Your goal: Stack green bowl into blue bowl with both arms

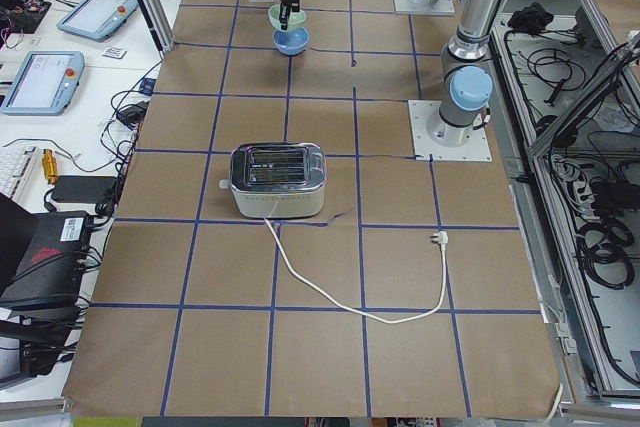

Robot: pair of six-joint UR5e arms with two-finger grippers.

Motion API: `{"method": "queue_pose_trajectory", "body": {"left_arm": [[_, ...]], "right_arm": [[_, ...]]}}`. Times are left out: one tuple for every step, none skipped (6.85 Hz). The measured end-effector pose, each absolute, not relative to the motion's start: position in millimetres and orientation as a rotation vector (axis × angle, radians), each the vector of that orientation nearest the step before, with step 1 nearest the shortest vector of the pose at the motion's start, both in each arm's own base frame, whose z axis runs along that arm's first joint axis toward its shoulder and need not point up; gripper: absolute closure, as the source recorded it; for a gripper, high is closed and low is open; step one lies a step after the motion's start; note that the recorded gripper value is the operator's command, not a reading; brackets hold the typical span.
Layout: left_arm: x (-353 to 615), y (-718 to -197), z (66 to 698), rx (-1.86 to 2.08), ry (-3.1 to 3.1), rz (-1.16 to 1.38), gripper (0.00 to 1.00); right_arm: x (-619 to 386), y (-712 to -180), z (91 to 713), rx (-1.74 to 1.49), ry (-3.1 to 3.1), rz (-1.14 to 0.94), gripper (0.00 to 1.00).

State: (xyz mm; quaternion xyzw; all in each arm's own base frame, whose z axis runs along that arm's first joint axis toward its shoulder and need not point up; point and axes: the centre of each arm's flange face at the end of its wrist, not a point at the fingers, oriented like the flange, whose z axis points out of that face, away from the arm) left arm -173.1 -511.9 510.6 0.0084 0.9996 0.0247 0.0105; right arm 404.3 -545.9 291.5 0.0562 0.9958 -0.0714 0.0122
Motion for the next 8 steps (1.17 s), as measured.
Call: {"method": "queue_pose_trajectory", "body": {"left_arm": [[-173, -512, 510, 0.027, 3.119, 0.063, 0.00], [-174, -512, 510, 0.029, 3.120, 0.054, 0.00], [-174, -512, 511, 0.033, 3.123, 0.048, 0.00], [-174, -512, 512, 0.040, 3.125, 0.042, 0.00], [-174, -513, 513, 0.043, 3.127, 0.030, 0.00], [-175, -514, 513, 0.045, 3.130, 0.018, 0.00], [-175, -515, 514, 0.047, 3.131, 0.012, 0.00], [-174, -515, 514, 0.046, 3.132, 0.010, 0.00]], "right_arm": [[407, -548, 286, 0.176, 3.105, -0.209, 1.00], [407, -548, 283, 0.175, 3.106, -0.195, 0.87], [408, -548, 280, 0.174, 3.107, -0.187, 0.12], [408, -548, 279, 0.173, 3.108, -0.187, 0.00], [408, -549, 280, 0.173, 3.106, -0.191, 0.00], [409, -550, 281, 0.175, 3.102, -0.197, 0.00], [408, -553, 287, 0.182, 3.096, -0.212, 0.00], [402, -561, 300, 0.199, 3.085, -0.242, 0.00]]}}
